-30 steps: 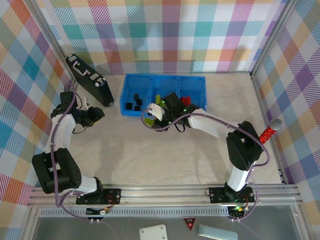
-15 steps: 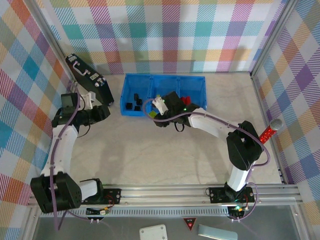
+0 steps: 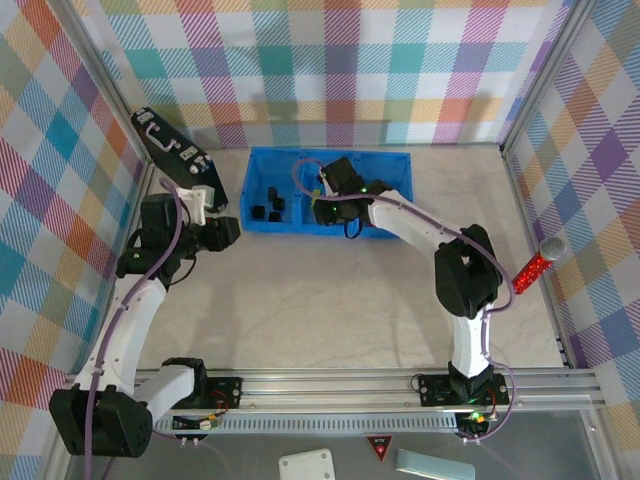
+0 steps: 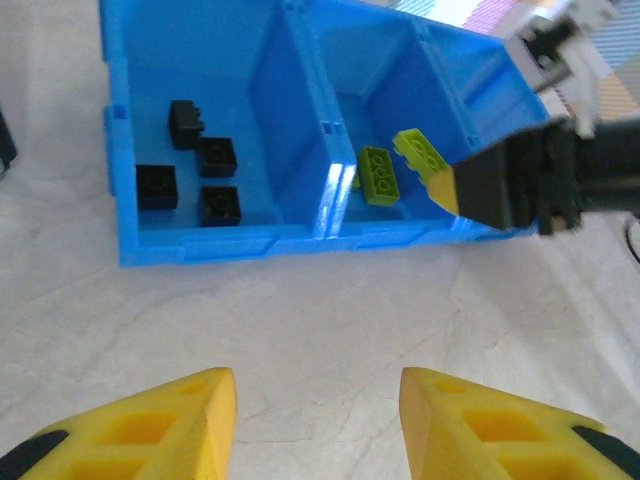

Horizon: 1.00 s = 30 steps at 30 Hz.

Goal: Sort the legos into containers by color
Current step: Place the lego in the container.

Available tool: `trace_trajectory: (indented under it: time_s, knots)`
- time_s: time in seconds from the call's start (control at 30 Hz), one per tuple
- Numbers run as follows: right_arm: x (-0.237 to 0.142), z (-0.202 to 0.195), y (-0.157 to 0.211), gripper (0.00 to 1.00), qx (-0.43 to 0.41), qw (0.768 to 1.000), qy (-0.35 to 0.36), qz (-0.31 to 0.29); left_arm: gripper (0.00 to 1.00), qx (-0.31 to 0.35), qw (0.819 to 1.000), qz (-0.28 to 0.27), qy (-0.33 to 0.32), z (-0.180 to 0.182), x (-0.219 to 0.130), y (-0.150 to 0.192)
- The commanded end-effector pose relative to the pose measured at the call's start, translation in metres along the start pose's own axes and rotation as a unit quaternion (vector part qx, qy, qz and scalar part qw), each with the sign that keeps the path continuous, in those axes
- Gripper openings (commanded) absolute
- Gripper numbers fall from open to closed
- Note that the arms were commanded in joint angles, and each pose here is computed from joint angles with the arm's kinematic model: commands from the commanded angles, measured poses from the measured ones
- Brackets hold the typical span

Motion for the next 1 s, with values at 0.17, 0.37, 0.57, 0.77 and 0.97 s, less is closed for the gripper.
trace_trajectory:
  time_s: [0.17,0.37,0.57,0.77,0.97]
  knots:
    - [0.029,-0.009,-0.031,0.22,0.063,0.995,0.072,-0.01,0.47,0.1,0.992,-0.067,0.04,-0.021,-0.009,0.003]
    - [0.06,-0.01,-0.051,0.24,0.07,0.993,0.093,-0.02,0.56,0.146,0.983,-0.089,0.067,-0.03,-0.007,0.011]
    - [0.092,-0.02,-0.061,0.24,0.079,0.99,0.11,-0.028,0.6,0.174,0.976,-0.096,0.094,-0.036,-0.009,0.017]
    - [0.114,-0.027,-0.065,0.24,0.076,0.989,0.119,-0.048,0.6,0.196,0.965,-0.088,0.151,-0.045,-0.009,0.022]
    - [0.131,-0.037,-0.07,0.27,0.08,0.986,0.128,-0.065,0.6,0.212,0.959,-0.094,0.166,-0.048,-0.01,0.024]
Point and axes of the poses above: each hand's point on the last joint's axis, 136 mm out from that joint toward the fingers, its own x axis out along the fingers, its own z axis along the line the jaws close on, y = z × x, the point moved 10 cm from there along -x, back along the fingers, and after that the axes turned 4 degrees about x, right-handed, at the moved point
